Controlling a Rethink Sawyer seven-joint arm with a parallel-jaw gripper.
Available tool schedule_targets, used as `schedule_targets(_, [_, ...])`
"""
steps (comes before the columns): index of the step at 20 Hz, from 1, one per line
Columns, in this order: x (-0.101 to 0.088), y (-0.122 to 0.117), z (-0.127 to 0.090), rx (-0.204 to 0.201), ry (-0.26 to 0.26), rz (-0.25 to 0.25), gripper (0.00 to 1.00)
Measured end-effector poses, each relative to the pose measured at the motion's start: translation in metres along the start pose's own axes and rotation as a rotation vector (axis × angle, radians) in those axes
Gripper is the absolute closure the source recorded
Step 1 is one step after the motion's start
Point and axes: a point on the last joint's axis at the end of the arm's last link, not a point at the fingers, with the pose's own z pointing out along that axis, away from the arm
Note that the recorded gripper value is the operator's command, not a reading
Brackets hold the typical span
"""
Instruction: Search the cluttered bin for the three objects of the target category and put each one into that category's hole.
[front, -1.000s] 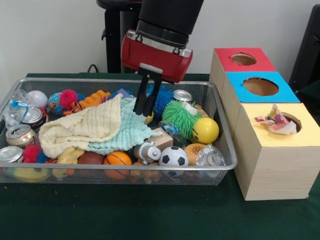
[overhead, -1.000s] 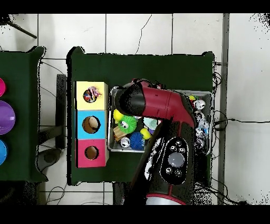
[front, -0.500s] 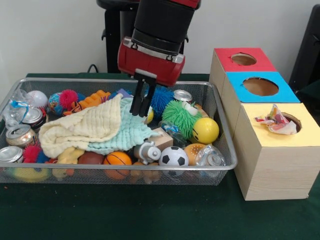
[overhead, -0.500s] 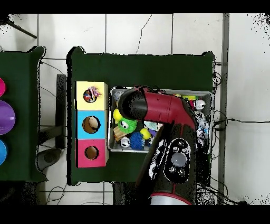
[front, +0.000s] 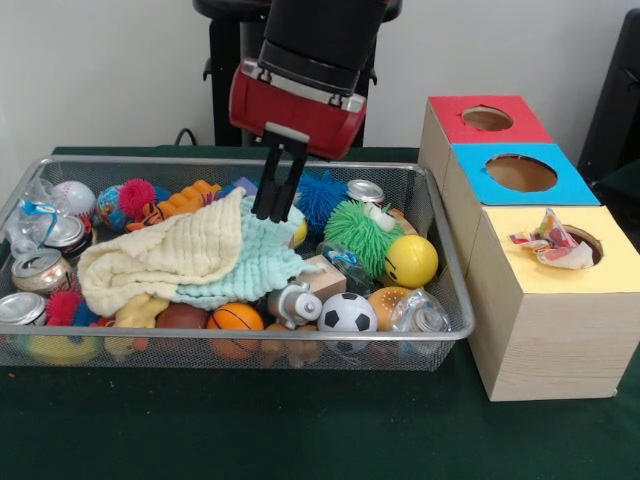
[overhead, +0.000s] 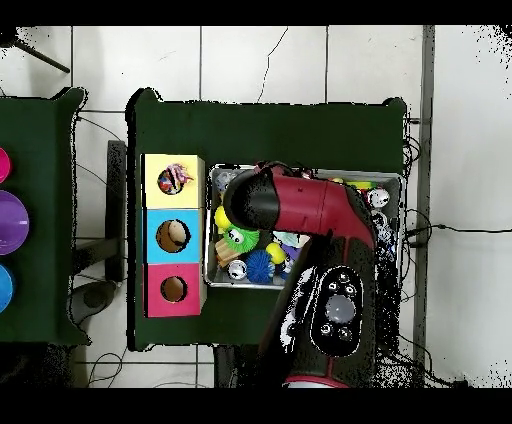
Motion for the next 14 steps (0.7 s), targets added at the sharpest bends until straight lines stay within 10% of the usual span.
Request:
schedule_targets(1, [-0.002,-0.002,-0.005,0.005,-0.010,-0.009,0.00])
schedule_targets(14, [-0.006,-0.026,-0.007,0.026,-0.026,-0.020,0.00])
